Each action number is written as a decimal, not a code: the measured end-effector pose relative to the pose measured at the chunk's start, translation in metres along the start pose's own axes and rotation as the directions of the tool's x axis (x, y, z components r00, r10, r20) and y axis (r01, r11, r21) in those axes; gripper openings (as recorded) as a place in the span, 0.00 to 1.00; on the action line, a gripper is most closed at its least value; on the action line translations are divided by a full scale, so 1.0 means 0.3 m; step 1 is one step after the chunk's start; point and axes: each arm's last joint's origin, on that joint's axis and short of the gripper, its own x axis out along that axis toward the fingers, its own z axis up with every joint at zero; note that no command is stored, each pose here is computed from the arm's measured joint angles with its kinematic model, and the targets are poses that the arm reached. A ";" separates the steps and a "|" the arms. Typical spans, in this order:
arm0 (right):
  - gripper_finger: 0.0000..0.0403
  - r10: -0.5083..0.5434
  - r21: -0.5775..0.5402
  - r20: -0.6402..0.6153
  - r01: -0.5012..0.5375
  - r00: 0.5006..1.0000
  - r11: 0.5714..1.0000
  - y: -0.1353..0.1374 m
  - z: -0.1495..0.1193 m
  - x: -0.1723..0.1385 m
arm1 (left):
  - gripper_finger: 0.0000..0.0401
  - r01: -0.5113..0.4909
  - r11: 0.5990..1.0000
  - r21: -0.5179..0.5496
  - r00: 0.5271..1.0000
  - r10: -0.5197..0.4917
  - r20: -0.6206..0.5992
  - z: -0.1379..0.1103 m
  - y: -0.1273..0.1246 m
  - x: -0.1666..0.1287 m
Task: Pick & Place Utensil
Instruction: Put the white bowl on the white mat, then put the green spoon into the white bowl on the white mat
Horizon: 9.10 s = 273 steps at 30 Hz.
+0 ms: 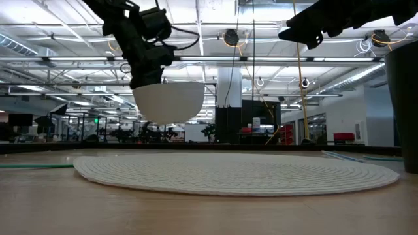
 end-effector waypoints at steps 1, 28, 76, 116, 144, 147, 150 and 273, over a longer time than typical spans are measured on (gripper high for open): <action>0.59 0.000 0.000 -0.001 0.000 1.000 1.000 0.000 0.000 0.000 | 0.01 -0.009 1.000 0.008 1.000 0.009 0.005 0.005 -0.015 -0.005; 0.59 -0.001 -0.008 0.011 0.001 1.000 1.000 0.000 0.003 0.000 | 0.01 0.214 0.951 0.225 0.975 -0.220 0.003 -0.057 -0.427 0.058; 0.59 0.000 -0.008 -0.014 0.000 1.000 1.000 0.000 -0.027 0.004 | 0.02 0.205 0.968 0.141 0.965 -0.176 -0.195 -0.077 -0.401 0.264; 0.59 0.003 0.003 -0.022 -0.003 1.000 1.000 0.001 -0.030 0.004 | 0.59 0.133 0.971 0.198 0.991 -0.128 -0.038 -0.026 -0.342 0.011; 0.59 0.003 -0.042 -0.081 -0.007 0.997 0.999 0.001 -0.049 0.003 | 0.59 -0.087 0.986 -0.142 0.986 0.065 -0.156 -0.483 -0.476 -0.151; 0.59 0.001 -0.066 -0.082 -0.007 0.997 0.998 0.001 -0.050 0.003 | 0.59 -0.063 0.985 -0.163 0.988 0.038 -0.149 -0.519 -0.487 -0.132; 0.59 0.000 -0.092 -0.081 -0.007 0.997 0.996 0.000 -0.049 0.003 | 0.59 -0.031 0.980 -0.198 0.989 0.002 -0.146 -0.545 -0.496 -0.116; 0.59 0.004 -0.070 -0.113 -0.012 0.994 0.998 0.001 -0.060 0.001 | 0.07 -0.428 0.878 -0.216 0.817 0.273 -0.508 -0.725 -0.630 0.127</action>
